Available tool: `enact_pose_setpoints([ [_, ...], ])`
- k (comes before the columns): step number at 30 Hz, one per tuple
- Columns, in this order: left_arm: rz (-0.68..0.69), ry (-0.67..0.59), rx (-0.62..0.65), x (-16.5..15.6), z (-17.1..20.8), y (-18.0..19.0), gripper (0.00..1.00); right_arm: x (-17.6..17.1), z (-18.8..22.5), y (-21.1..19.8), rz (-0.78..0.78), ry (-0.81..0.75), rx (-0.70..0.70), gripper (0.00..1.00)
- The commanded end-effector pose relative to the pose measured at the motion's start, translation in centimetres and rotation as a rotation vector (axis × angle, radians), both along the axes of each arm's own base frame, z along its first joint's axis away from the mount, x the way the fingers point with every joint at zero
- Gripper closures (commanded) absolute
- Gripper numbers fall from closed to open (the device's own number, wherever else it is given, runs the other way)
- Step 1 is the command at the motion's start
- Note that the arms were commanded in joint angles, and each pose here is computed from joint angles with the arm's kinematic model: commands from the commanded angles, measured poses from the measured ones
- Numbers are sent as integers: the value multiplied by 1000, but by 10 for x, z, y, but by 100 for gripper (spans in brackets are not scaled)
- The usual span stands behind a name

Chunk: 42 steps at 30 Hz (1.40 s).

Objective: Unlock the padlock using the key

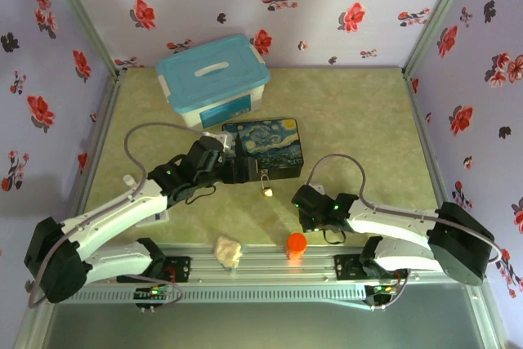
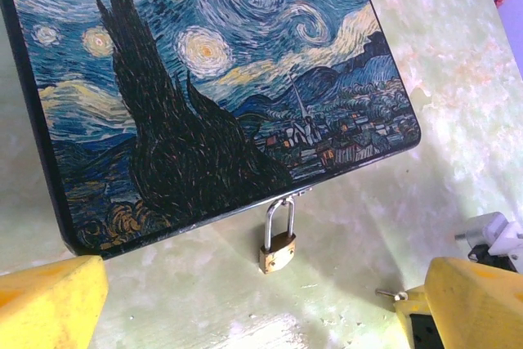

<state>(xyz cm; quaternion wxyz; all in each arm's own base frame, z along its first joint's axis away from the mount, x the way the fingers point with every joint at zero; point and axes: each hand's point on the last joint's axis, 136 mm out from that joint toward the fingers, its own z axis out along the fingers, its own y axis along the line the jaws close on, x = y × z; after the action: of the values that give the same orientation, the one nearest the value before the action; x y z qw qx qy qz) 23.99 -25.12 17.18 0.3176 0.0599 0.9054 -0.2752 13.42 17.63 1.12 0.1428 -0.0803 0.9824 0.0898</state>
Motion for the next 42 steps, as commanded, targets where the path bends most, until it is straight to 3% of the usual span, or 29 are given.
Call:
enact_pose_setpoints([
  [1,30,-24,-12,5,6,-1,0,-16,-15,8,18,83,31,90],
  [5,35,-32,-16,9,8,-3,0,-14,-8,11,19,60,62,99],
  [11,-6,-62,-60,12,16,-17,0,4,24,19,48,-31,132,100],
  [18,-113,-178,-140,2,49,-45,0,22,94,31,151,-194,324,100],
  [22,-118,-180,-261,0,61,-59,1,26,138,42,234,-324,440,100],
  [27,-206,-227,-300,-13,77,-82,9,33,177,53,272,-422,521,100],
  [33,-268,-212,-397,-25,87,-105,28,37,224,76,275,-496,718,100],
  [39,-314,-243,-423,-35,95,-114,39,42,239,82,259,-530,777,100],
  [42,-319,-229,-426,-36,93,-116,60,44,243,84,252,-539,796,100],
])
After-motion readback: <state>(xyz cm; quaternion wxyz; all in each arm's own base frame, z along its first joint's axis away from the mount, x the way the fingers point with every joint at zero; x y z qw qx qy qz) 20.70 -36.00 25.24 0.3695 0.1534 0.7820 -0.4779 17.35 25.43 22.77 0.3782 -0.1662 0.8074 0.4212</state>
